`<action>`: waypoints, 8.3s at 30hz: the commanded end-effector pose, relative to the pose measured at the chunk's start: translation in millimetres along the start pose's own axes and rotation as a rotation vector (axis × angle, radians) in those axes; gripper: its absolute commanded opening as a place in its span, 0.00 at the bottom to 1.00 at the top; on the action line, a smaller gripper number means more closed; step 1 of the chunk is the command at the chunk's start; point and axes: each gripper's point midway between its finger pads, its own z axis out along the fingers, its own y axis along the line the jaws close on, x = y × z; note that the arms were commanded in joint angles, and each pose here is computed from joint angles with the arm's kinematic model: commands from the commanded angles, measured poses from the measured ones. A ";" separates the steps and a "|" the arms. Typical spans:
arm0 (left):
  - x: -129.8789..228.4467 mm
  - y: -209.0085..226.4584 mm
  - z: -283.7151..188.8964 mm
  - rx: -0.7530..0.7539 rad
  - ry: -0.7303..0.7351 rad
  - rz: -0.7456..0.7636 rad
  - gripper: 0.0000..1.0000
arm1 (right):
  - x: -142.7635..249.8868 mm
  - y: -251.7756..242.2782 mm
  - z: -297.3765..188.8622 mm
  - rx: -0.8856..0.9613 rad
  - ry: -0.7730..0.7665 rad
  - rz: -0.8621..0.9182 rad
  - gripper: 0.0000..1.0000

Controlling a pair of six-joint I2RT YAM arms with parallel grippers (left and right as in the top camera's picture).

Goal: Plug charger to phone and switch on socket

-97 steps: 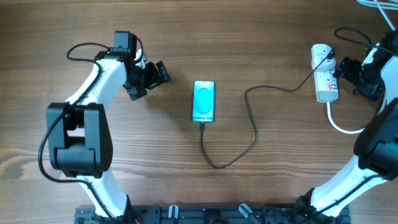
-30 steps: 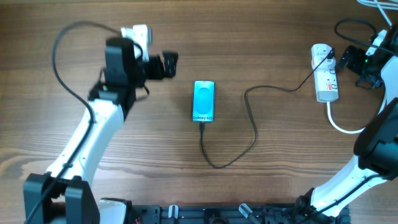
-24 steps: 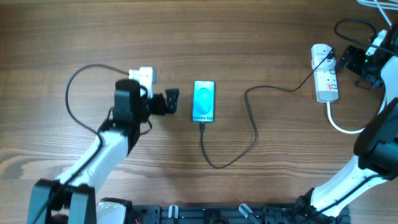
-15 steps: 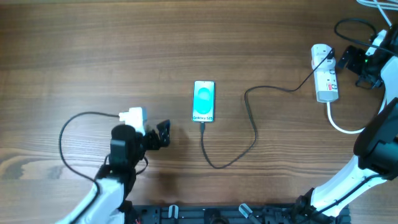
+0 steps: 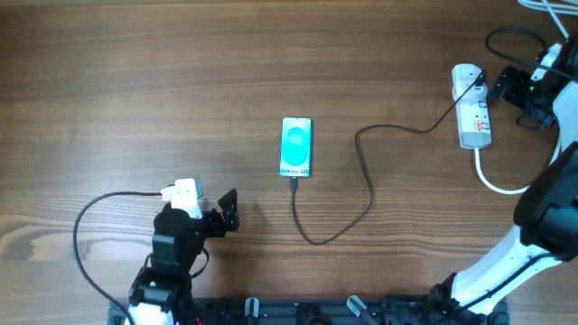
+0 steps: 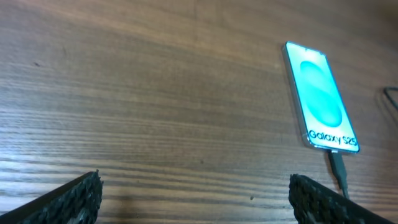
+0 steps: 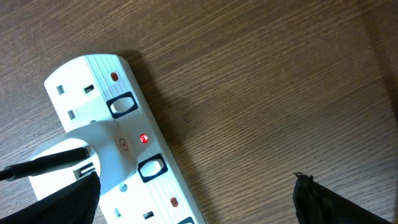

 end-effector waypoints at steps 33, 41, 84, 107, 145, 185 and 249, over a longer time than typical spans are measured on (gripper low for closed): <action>-95.4 -21.1 -63.8 0.067 -0.507 0.086 1.00 | -2.8 0.9 -5.3 -0.010 -0.014 -0.011 1.00; -95.4 -21.1 -63.8 0.067 -0.507 0.086 1.00 | -3.0 0.9 -5.4 -0.010 -0.014 -0.011 1.00; -95.4 -21.1 -63.8 0.067 -0.507 0.086 1.00 | 69.9 159.8 -193.0 -0.408 -0.568 -0.423 1.00; -95.4 -21.1 -63.8 0.067 -0.507 0.086 1.00 | 233.8 104.3 -88.8 -0.415 -0.603 -0.370 0.99; -95.4 -21.1 -63.8 0.067 -0.507 0.086 1.00 | 205.5 110.9 -200.7 -0.477 -1.078 -0.409 1.00; -95.4 -21.1 -63.8 0.067 -0.507 0.086 1.00 | 205.5 110.9 -200.7 -0.477 -1.077 -0.409 1.00; -95.5 -21.1 -63.8 0.067 -0.507 0.086 1.00 | 205.5 110.9 -200.5 -0.477 -1.076 -0.409 1.00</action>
